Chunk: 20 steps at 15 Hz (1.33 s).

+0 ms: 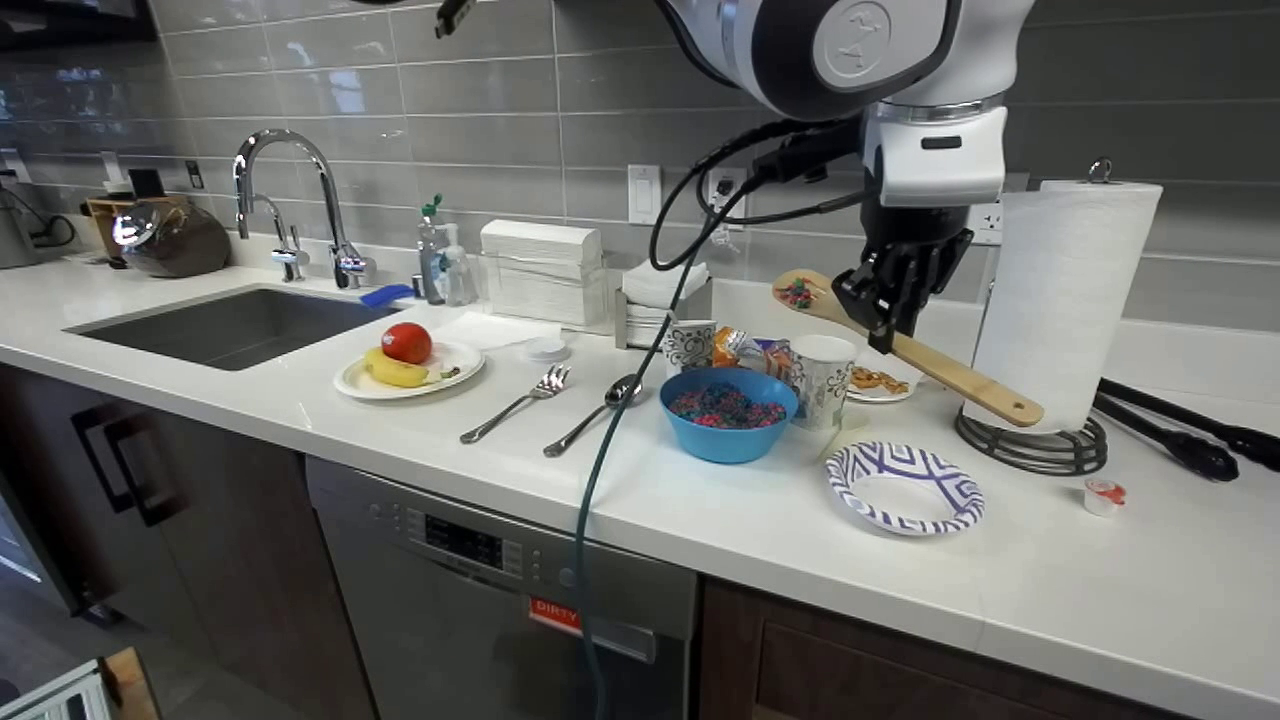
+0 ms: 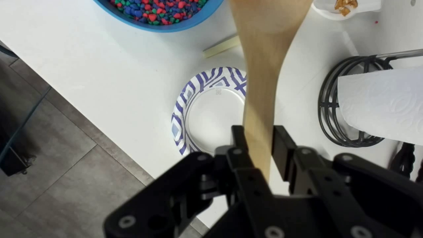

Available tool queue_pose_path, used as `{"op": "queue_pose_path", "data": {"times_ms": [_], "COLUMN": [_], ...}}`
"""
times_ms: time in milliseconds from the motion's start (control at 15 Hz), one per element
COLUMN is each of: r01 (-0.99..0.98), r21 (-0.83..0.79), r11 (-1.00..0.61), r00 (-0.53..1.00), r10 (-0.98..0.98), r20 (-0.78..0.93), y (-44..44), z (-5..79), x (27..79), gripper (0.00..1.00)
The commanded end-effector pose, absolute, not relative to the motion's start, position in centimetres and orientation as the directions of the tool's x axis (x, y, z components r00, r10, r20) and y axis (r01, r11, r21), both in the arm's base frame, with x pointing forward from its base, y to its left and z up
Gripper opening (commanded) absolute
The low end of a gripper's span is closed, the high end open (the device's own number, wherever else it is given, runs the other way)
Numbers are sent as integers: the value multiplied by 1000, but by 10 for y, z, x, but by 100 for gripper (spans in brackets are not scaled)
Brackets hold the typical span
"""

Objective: Pick up the cooking stick and scoop some of the contents in the bowl and pour them in the cup

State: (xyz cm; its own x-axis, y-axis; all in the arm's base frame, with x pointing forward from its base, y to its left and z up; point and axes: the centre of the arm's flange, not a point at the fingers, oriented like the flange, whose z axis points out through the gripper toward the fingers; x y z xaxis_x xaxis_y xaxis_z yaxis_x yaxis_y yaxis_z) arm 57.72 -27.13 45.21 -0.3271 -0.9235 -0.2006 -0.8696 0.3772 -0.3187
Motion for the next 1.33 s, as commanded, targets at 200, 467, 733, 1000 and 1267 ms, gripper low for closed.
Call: {"op": "queue_pose_path", "data": {"times_ms": [200,467,733,1000,1267], "r01": [-870,-884,-883,-872,-857], "r21": [-319,-322,-334,-346,-340], "r11": [377,338,329,348,386], "r00": [-327,-321,-339,-392,-449], "r10": [-923,-941,-940,-918,-885], "r20": [-201,-107,-32,65,126], "y": [-271,-249,-219,-208,-217], "z": [452,443,438,428,414], "x": [577,599,629,660,676], "gripper": [26,6,6,6,6]}}
